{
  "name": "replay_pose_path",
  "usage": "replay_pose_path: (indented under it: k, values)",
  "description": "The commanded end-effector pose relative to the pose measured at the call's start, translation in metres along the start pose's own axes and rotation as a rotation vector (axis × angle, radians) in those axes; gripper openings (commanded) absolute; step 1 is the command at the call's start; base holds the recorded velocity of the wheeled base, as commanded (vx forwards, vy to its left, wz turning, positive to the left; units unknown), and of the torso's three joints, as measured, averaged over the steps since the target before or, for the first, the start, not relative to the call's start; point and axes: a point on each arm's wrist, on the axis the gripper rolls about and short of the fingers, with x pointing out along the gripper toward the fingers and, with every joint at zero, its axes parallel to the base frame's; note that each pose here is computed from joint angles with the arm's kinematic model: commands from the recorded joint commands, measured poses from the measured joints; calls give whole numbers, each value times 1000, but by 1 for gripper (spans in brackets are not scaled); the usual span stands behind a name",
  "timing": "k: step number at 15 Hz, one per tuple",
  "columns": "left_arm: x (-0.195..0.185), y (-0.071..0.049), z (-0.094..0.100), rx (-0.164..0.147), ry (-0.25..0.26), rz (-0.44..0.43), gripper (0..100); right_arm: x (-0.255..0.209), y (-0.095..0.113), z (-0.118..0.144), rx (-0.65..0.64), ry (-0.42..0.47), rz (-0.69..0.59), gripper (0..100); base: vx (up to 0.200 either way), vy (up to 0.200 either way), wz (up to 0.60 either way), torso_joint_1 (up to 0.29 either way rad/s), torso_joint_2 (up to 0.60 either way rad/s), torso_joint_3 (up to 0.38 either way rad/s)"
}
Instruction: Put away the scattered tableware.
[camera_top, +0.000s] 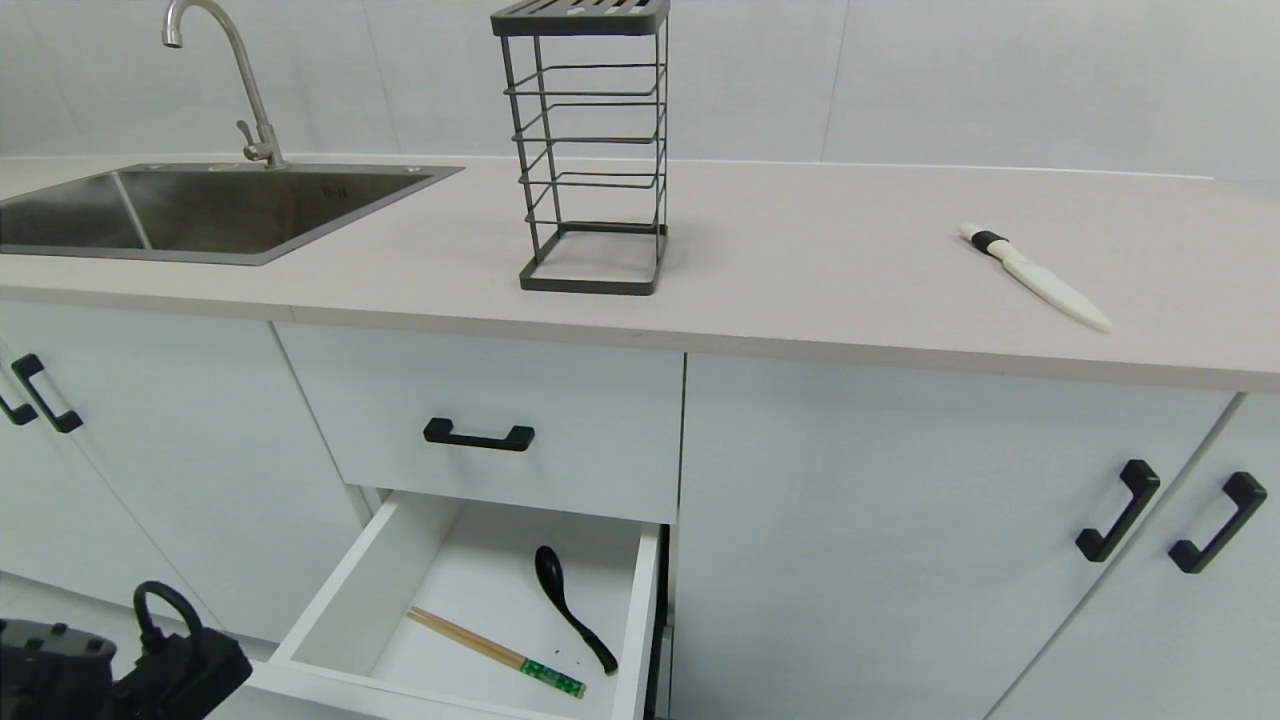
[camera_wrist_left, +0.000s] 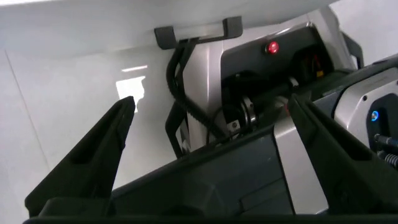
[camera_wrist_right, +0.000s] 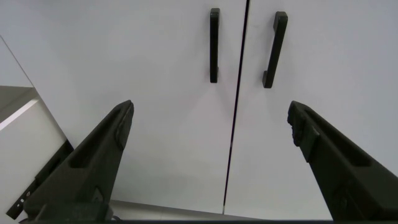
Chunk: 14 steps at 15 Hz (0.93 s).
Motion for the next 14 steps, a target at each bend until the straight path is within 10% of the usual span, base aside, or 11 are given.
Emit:
replay_pose_path:
  k: [1, 14]
  values:
    - [10, 3, 2, -13, 58, 35, 100, 0, 0, 0, 0, 3, 1, 100, 0, 0, 0, 0, 0, 0]
    - [25, 7, 13, -8, 53, 39, 100, 0, 0, 0, 0, 5, 1, 100, 0, 0, 0, 0, 0, 0]
